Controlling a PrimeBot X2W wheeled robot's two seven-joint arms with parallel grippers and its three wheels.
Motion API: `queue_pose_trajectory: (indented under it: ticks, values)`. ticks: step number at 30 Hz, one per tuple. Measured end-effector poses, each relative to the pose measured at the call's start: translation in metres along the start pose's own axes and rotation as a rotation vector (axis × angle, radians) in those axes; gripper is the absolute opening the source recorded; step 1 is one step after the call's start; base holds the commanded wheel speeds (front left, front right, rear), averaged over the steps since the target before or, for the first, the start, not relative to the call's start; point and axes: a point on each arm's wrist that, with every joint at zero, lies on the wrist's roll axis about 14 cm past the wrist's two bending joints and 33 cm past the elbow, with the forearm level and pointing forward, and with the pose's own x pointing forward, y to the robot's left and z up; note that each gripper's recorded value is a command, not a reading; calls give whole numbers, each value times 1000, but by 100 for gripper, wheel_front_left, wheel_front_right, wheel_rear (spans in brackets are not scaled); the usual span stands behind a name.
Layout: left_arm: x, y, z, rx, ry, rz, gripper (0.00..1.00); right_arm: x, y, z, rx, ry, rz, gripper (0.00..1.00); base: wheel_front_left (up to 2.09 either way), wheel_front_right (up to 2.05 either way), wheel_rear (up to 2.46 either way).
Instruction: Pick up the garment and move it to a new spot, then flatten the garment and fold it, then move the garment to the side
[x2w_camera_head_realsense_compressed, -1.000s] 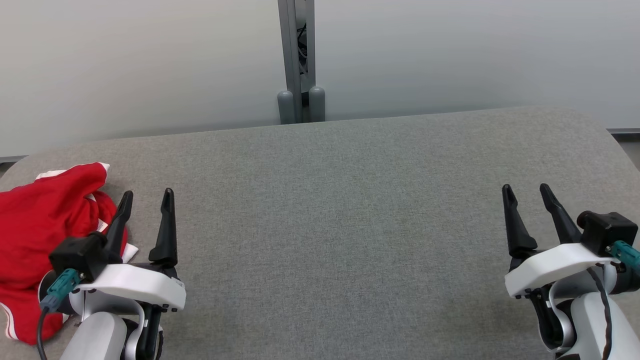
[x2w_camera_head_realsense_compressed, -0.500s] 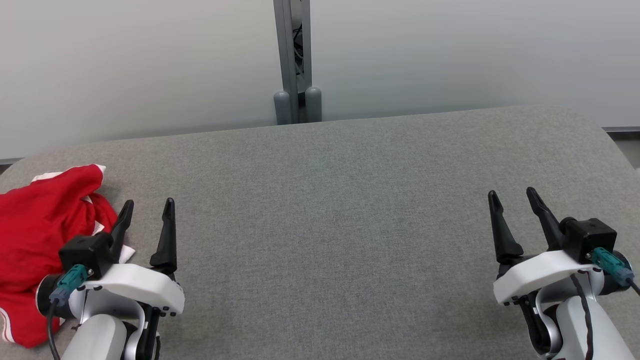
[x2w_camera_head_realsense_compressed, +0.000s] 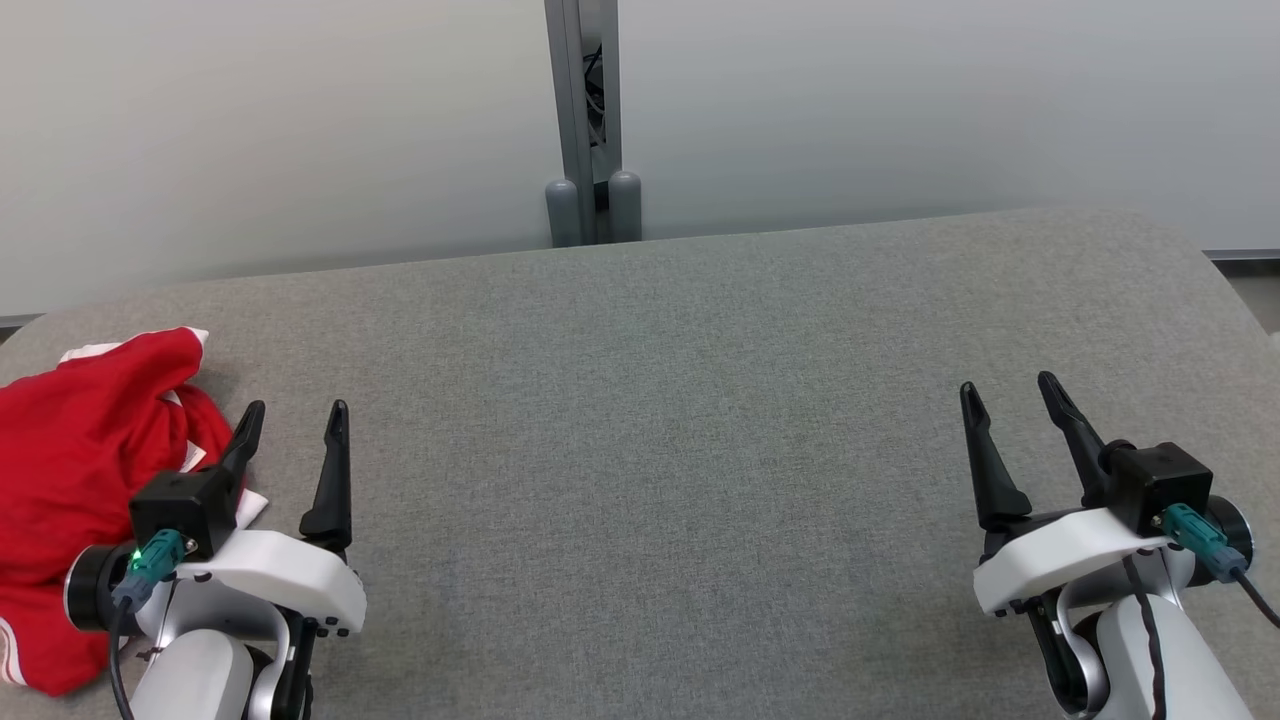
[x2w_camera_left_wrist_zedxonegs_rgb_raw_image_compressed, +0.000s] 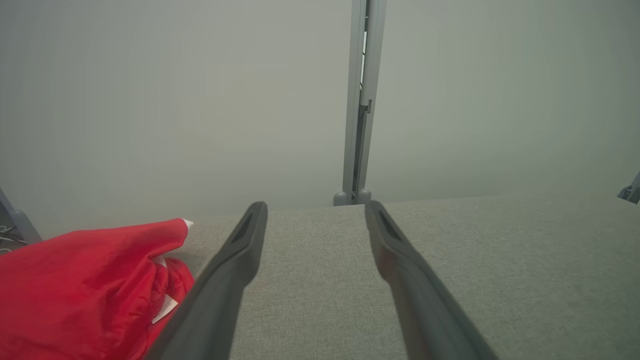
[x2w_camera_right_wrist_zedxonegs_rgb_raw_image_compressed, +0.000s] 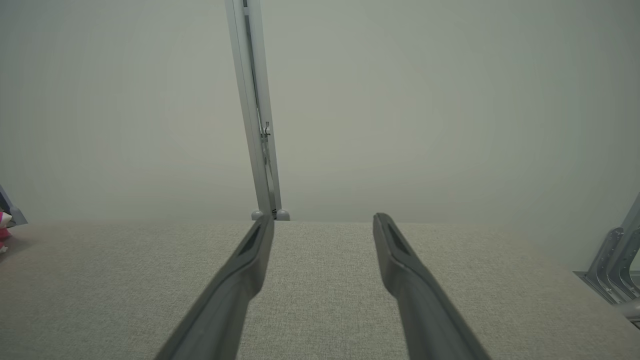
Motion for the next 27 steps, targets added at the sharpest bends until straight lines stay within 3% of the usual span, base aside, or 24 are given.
queue_pose_trajectory:
  ticks: [20, 27]
  values:
    - [0, -1, -4, -17, 9, 2, 100, 0, -6, -1, 30, -4, -25, 100, 0, 0, 0]
    - [-3, 12, 3, -22, -18, 38, 100, 10, 8, -3, 34, -5, 14, 100, 0, 0, 0]
